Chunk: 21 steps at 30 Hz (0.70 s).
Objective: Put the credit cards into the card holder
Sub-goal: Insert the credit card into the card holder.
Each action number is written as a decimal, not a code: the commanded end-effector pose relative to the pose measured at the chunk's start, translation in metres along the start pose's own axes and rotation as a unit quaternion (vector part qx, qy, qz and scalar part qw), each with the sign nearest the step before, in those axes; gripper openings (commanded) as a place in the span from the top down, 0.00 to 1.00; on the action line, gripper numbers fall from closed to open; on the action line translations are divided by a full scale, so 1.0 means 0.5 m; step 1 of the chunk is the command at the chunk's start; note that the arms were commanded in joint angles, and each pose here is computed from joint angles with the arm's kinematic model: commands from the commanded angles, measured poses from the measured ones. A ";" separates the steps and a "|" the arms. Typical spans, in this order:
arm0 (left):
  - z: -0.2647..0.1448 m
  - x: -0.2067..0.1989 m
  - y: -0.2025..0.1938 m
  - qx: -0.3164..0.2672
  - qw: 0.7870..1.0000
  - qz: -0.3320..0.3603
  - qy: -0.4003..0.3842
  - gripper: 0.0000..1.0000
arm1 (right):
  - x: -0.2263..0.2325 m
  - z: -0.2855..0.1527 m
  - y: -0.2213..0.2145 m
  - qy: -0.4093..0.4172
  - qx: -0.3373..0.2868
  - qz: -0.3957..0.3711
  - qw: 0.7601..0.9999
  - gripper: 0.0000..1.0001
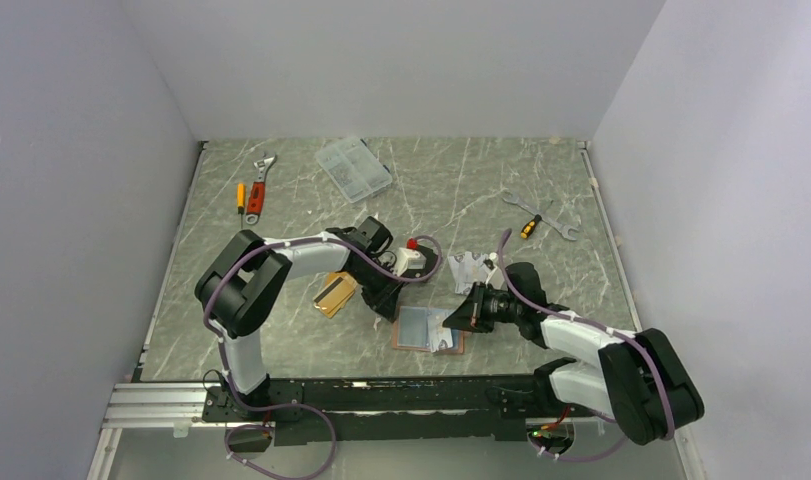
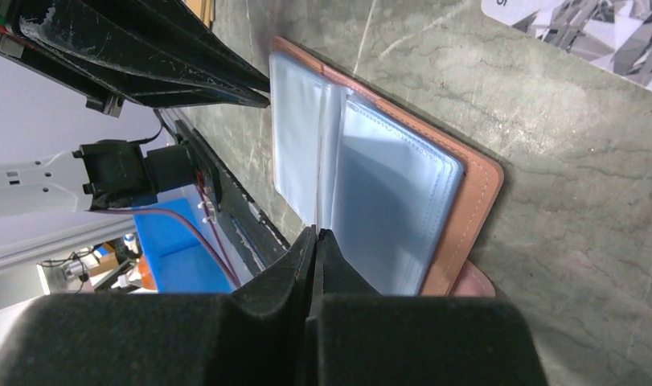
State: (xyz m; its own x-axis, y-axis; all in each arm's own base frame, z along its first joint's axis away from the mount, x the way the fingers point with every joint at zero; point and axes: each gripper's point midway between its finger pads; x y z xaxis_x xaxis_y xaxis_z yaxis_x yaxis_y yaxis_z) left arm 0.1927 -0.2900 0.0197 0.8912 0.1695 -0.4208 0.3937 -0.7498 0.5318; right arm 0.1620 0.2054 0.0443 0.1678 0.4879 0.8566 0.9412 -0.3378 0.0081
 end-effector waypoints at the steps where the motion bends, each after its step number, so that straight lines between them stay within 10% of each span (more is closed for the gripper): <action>1: 0.001 0.024 0.005 0.014 0.999 0.008 0.028 0.82 | 0.036 0.006 0.023 0.035 -0.008 -0.034 0.999 1.00; 21: -0.002 0.021 0.012 0.016 0.999 0.025 0.033 0.86 | 0.017 0.024 0.023 0.032 0.006 -0.029 0.999 1.00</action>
State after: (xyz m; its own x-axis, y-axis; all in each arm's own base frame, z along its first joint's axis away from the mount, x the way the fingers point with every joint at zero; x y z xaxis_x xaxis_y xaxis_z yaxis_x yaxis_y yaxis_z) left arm 0.1971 -0.2903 0.0187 0.9023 0.1823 -0.3908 0.3793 -0.7665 0.5183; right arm 0.1672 0.2104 0.0349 0.1660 0.4766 0.8633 0.9476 -0.3196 -0.0058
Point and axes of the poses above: each gripper's point midway between its finger pads, its own z axis out along the fingers, its own x axis along the line the jaws close on, y = z × x, and after that the axes turned 12 degrees about z, right-handed
